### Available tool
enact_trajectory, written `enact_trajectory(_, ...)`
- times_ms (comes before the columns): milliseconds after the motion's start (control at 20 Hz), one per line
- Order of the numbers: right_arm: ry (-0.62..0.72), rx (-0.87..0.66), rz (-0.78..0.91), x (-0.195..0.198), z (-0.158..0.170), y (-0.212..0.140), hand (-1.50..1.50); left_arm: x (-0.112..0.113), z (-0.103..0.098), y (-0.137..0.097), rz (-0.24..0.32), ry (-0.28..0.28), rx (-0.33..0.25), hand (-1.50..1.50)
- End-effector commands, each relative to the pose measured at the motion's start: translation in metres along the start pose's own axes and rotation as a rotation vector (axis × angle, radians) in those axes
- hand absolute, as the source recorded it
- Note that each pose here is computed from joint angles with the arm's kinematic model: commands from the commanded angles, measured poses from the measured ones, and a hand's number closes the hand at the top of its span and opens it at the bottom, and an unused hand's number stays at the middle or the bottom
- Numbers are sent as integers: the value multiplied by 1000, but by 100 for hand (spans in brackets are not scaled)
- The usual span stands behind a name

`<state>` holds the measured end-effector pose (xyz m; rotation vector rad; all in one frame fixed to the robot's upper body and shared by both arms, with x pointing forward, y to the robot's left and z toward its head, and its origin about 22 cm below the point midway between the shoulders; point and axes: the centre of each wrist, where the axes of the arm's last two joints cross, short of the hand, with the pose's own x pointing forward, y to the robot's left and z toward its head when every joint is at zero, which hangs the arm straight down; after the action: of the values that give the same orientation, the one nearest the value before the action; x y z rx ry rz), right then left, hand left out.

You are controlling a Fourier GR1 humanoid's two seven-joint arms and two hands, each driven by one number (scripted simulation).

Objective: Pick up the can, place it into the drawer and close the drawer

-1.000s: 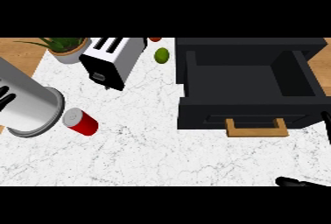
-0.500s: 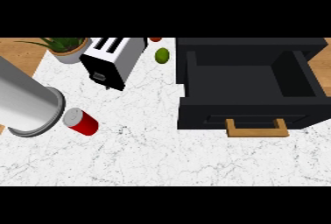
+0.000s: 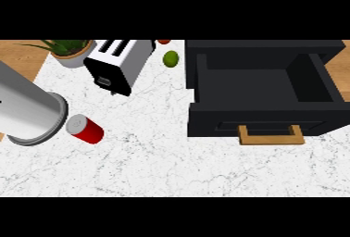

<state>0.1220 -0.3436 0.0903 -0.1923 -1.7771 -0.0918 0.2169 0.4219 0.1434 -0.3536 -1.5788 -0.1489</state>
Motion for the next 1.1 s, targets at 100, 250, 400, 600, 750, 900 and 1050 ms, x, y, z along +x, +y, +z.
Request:
enact_trajectory(100, -2, -9, 9, -2, 5, -14, -150, -5, -27, -18, 60, 42, -9, -150)
enact_trajectory(250, -15, -7, -1, 8, 15, -25, -150, -37, -26, -10, 99, 61, -17, -150)
enact_trajectory(400, -13, -23, 10, 2, 32, -15, -150, -21, -40, -17, 70, 57, -4, -150)
enact_trajectory(600, 0, -21, -11, -6, 29, -28, -150, -55, -51, -9, 78, 100, 21, -150)
enact_trajectory(750, -4, -2, 20, 22, 16, -29, -150, -59, -74, -35, 34, 87, 18, -150)
enact_trajectory(900, -15, 8, -5, 15, 19, -24, -150, -99, -73, -34, 38, 118, 13, -150)
enact_trajectory(1050, -8, -12, -13, -1, 24, -39, -150, -104, -59, -33, 1, 116, 22, -150)
